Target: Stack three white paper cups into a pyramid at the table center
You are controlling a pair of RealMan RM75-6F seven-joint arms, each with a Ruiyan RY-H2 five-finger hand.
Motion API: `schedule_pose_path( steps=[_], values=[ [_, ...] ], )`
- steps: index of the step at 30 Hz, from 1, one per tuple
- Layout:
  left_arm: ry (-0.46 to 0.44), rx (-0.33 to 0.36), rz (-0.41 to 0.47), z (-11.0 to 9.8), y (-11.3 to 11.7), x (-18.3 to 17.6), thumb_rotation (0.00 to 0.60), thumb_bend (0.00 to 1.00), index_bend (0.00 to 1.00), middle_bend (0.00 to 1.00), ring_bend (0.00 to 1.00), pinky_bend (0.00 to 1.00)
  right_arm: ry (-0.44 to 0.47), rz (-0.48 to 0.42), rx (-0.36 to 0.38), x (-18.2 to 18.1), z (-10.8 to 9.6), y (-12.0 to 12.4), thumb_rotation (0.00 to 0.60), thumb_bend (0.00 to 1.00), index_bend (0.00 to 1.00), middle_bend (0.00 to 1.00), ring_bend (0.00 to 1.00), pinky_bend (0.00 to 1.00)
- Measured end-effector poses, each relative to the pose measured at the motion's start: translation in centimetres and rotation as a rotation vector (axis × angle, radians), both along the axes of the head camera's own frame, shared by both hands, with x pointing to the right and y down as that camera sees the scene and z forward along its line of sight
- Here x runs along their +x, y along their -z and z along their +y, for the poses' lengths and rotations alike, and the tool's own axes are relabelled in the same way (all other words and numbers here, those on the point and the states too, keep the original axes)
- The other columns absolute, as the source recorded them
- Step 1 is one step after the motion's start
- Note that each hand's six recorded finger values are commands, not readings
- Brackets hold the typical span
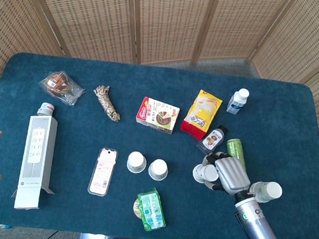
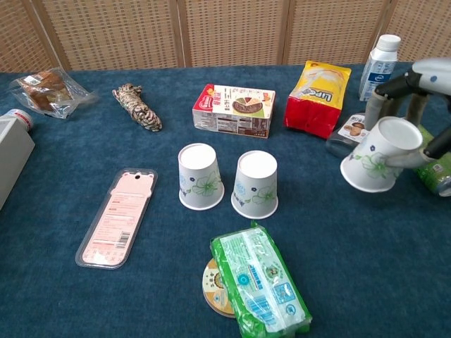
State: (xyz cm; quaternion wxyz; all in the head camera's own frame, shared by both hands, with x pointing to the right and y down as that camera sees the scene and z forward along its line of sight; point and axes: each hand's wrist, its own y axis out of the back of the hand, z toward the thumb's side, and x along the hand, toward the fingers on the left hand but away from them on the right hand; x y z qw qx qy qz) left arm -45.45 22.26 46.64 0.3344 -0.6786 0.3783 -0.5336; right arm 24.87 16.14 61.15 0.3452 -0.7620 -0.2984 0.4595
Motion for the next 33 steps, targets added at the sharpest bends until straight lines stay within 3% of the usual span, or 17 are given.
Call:
schedule_pose_path(
  steps=[9,17,33],
  values=[
    [-0.002,-0.007,-0.004,0.1,-0.1,0.0,0.6,0.28,0.0,0.0,0.0,0.0,0.062,-0.031,0.061,-4.7,-2.4,3.3,0.6,0.27,0.45,0.46,0.37,0.46],
    [-0.006,-0.018,-0.004,0.2,-0.3,0.1,0.6,0.28,0.0,0.0,0.0,0.0,0.101,-0.063,0.058,-9.1,-3.3,5.0,0.6,0.27,0.46,0.46,0.37,0.49],
    [-0.002,-0.026,0.013,0.1,-0.2,-0.2,0.6,0.28,0.0,0.0,0.0,0.0,0.259,-0.068,0.06,-19.2,-1.6,6.0,0.6,0.26,0.46,0.46,0.36,0.49]
  ],
)
